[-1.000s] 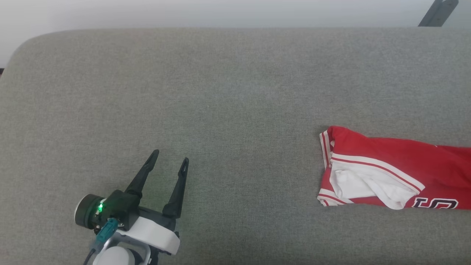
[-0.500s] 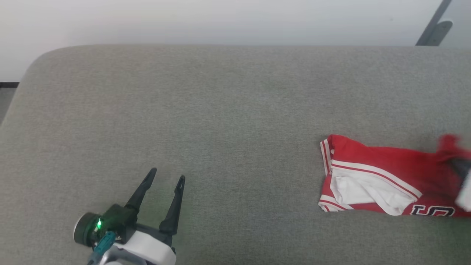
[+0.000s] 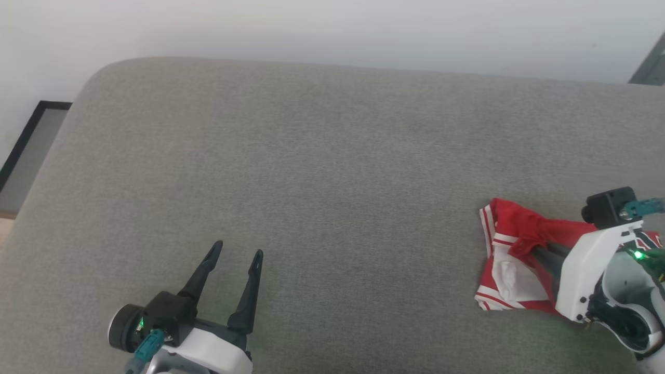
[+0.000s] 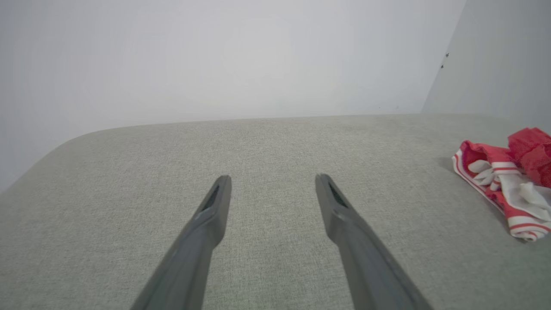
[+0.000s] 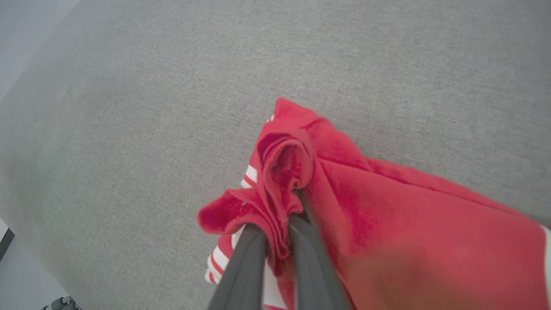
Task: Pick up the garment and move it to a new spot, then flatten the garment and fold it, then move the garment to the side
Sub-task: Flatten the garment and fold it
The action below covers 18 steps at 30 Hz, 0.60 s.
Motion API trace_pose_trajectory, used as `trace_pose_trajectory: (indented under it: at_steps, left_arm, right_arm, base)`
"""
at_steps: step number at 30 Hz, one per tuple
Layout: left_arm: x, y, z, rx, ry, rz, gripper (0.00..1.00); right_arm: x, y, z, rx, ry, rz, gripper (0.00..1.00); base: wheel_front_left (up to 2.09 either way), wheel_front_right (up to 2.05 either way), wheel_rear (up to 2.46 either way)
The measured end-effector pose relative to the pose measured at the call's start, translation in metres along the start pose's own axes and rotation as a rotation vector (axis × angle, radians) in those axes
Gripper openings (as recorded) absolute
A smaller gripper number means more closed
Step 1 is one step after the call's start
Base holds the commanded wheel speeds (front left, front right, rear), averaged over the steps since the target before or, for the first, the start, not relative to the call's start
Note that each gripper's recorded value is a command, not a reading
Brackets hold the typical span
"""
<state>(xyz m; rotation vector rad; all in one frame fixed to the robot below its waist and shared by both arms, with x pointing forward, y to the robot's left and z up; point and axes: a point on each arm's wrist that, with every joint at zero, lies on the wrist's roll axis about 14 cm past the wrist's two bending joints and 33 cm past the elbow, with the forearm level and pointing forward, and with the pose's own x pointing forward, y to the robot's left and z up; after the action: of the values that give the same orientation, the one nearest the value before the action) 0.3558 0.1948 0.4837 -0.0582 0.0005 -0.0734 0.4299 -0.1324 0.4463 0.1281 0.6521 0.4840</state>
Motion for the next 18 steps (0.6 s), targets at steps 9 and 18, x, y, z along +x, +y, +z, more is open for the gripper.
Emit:
trace_pose_trajectory:
  at_steps: [9, 18]
  left_arm:
    - [-0.006, 0.008, -0.005, -0.013, 0.015, 0.037, 1.00]
    - [-0.003, 0.009, -0.005, -0.007, 0.017, 0.034, 1.00]
  right_arm:
    - [0.019, 0.010, -0.005, -0.028, 0.029, 0.025, 0.00]
    - [0.030, 0.009, -0.023, -0.046, 0.066, 0.013, 0.00]
  base:
    - [0.00, 0.00, 0.00]
    - [0.00, 0.00, 0.00]
